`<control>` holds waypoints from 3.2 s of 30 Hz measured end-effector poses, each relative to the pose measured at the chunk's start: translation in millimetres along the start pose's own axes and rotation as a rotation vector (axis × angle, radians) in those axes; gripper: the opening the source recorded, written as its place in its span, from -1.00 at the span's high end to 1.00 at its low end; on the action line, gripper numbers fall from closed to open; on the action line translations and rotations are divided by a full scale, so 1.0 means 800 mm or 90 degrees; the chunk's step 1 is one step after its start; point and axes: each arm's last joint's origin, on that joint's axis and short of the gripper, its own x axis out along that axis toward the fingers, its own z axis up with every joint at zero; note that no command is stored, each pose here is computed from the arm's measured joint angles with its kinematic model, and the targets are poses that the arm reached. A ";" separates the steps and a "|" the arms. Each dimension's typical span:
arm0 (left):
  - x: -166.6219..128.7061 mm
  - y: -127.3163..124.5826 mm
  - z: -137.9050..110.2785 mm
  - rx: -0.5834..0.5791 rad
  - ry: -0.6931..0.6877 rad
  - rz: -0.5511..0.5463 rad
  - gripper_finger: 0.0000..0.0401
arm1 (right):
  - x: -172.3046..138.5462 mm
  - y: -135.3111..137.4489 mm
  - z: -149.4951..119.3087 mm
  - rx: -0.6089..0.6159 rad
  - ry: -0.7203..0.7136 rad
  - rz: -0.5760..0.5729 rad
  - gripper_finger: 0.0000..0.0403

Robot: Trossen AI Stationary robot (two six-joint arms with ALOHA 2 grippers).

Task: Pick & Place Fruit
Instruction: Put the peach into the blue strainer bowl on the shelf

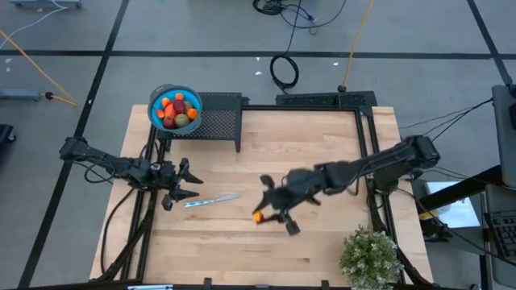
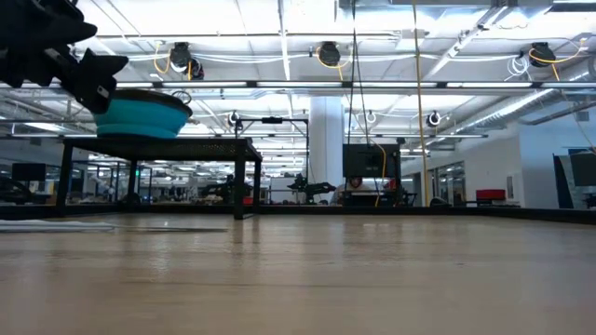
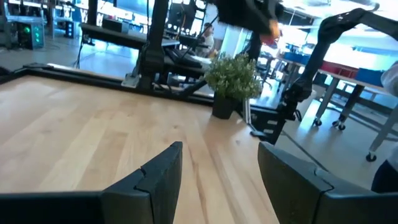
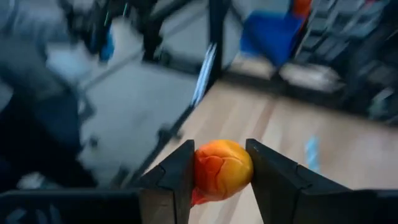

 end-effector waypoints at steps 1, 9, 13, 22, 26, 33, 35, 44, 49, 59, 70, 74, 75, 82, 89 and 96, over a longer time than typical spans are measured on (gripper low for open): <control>0.000 0.000 0.000 0.000 -0.002 0.000 -0.05 | -0.008 -0.005 0.008 -0.003 -0.027 -0.009 0.37; 0.000 -0.001 0.003 0.000 -0.017 -0.004 -0.05 | -0.045 -0.040 0.045 -0.029 -0.182 -0.071 0.37; 0.000 -0.001 0.006 -0.002 -0.032 -0.008 -0.06 | -0.052 -0.056 0.052 -0.028 -0.226 -0.094 0.37; -0.001 -0.004 0.017 -0.015 -0.091 -0.023 -0.05 | -0.075 -0.086 0.068 -0.057 -0.330 -0.148 0.37; -0.003 -0.006 0.026 -0.020 -0.137 -0.034 -0.05 | -0.086 -0.098 0.075 -0.085 -0.374 -0.177 0.37; -0.006 -0.009 0.038 -0.023 -0.203 -0.050 -0.05 | -0.100 -0.116 0.078 -0.128 -0.402 -0.221 0.37; -0.007 -0.009 0.041 -0.019 -0.216 -0.052 -0.05 | -0.102 -0.119 0.077 -0.130 -0.400 -0.229 0.37; -0.010 -0.010 0.047 -0.021 -0.252 -0.060 -0.05 | -0.105 -0.139 0.056 -0.032 -0.388 -0.225 0.37; -0.010 -0.010 0.047 -0.025 -0.253 -0.058 -0.05 | -0.112 -0.158 0.036 0.132 -0.388 -0.140 0.37; -0.010 -0.003 0.048 -0.126 -0.282 0.045 -0.05 | -0.139 -0.193 -0.010 0.471 -0.379 0.058 0.37; -0.012 0.001 0.052 -0.151 -0.310 0.129 -0.05 | -0.159 -0.188 -0.025 0.658 -0.278 0.313 0.37; -0.014 -0.001 0.062 -0.126 -0.320 0.138 -0.05 | -0.160 -0.179 -0.022 0.669 -0.208 0.381 0.37; -0.014 -0.002 0.065 -0.121 -0.323 0.145 -0.05 | -0.160 -0.177 -0.022 0.668 -0.194 0.393 0.37; -0.004 -0.006 0.084 -0.072 -0.306 0.180 -0.05 | -0.154 -0.166 -0.019 0.670 -0.159 0.427 0.37; 0.016 -0.013 0.101 -0.044 -0.266 0.195 -0.05 | -0.154 -0.166 -0.018 0.659 -0.166 0.426 0.37; 0.046 -0.022 0.124 -0.076 -0.239 0.195 -0.05 | -0.152 -0.167 -0.020 0.525 -0.208 0.387 0.37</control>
